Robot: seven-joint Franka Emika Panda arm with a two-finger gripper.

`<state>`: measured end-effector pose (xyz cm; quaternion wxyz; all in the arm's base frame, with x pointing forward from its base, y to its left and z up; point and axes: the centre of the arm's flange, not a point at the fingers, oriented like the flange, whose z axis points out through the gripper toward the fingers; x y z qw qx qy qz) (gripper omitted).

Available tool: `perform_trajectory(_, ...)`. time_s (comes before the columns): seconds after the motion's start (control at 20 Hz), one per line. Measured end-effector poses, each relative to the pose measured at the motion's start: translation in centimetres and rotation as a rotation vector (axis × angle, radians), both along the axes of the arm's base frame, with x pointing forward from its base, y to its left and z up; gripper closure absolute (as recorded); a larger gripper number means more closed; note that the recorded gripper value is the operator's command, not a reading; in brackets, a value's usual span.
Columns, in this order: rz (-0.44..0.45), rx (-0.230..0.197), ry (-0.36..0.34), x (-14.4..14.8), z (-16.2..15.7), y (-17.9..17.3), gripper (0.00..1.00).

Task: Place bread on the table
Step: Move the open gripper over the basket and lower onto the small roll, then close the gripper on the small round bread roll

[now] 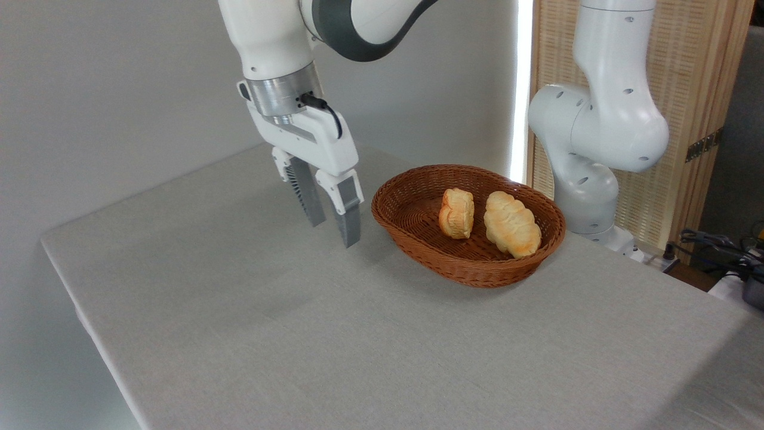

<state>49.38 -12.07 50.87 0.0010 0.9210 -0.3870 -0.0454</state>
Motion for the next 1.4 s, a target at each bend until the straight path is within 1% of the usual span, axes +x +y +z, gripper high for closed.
perform_trajectory(0.4,-0.026,0.025,0.017,-6.0,-0.5,-0.1,0.00)
perform_trajectory(0.5,-0.024,0.034,0.038,-7.5,-0.8,0.3,0.00)
perform_trajectory(0.75,-0.019,0.065,0.133,-10.6,-1.8,1.1,0.00)
perform_trajectory(1.0,-0.015,0.095,0.255,-12.5,-4.3,1.7,0.00)
perform_trajectory(1.4,-0.024,0.118,0.352,-13.5,-6.1,1.6,0.00)
